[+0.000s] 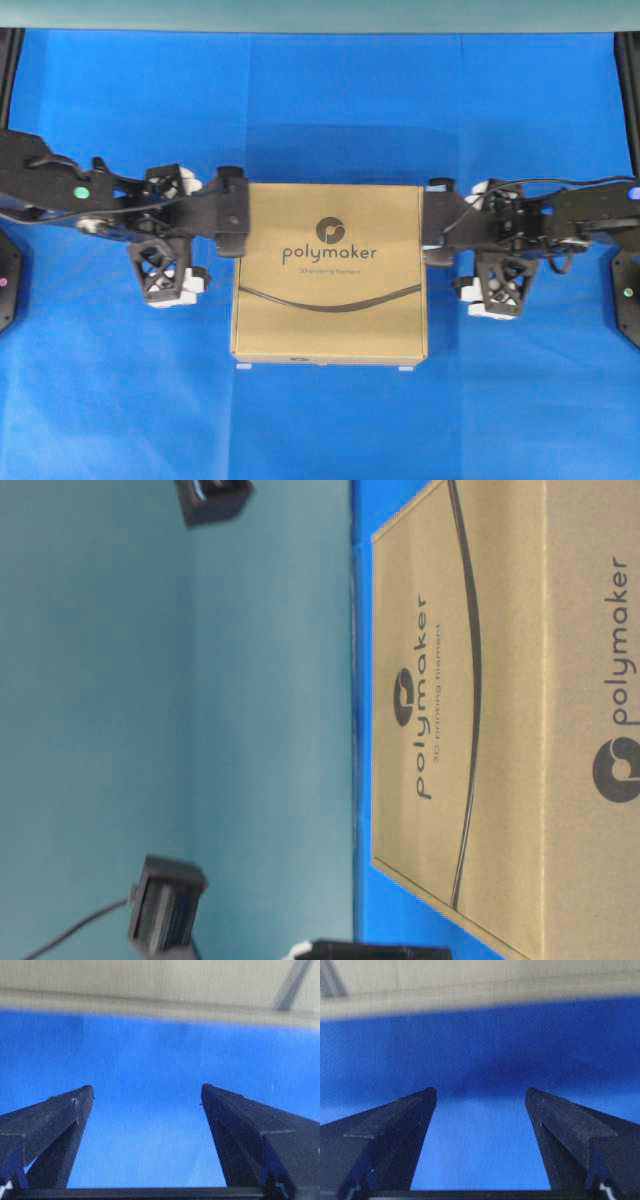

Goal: Lift up the cardboard box by clamping it between your arms.

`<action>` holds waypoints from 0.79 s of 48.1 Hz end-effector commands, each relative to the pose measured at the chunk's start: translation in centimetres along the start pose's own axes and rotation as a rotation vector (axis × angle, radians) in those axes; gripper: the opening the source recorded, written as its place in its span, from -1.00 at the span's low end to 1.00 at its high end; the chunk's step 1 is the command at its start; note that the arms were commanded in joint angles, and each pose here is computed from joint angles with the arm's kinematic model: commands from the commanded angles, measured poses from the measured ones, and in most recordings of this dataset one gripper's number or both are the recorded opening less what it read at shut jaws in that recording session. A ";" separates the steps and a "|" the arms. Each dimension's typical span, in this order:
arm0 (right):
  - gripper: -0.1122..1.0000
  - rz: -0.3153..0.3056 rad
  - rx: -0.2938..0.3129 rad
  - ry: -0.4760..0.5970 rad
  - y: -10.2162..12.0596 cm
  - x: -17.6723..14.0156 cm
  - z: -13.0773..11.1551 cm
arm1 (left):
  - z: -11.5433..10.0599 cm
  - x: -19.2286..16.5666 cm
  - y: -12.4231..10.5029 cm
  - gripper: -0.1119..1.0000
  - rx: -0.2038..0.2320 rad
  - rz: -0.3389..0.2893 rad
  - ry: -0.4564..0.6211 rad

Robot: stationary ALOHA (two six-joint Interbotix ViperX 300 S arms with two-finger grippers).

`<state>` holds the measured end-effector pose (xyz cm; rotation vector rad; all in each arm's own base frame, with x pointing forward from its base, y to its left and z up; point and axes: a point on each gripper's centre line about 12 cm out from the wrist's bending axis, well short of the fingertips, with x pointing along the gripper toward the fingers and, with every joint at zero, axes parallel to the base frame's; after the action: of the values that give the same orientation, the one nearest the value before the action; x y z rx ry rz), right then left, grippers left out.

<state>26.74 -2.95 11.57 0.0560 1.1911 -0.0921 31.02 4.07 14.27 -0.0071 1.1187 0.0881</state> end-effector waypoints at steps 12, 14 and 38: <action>1.00 0.004 0.041 -0.140 0.1 -4.1 -0.7 | -0.7 -4.4 0.0 0.72 0.004 0.009 -0.135; 1.00 0.004 0.041 -0.163 0.1 -4.7 -0.8 | -0.7 -4.8 0.0 0.72 0.004 0.010 -0.158; 1.00 0.011 0.041 -0.541 0.1 -10.7 -1.5 | 0.0 -8.3 -0.9 0.72 0.021 0.002 -0.486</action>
<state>21.50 -2.33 19.59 0.0658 0.7373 -0.1136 27.24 2.75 20.73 0.0265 0.6894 0.0788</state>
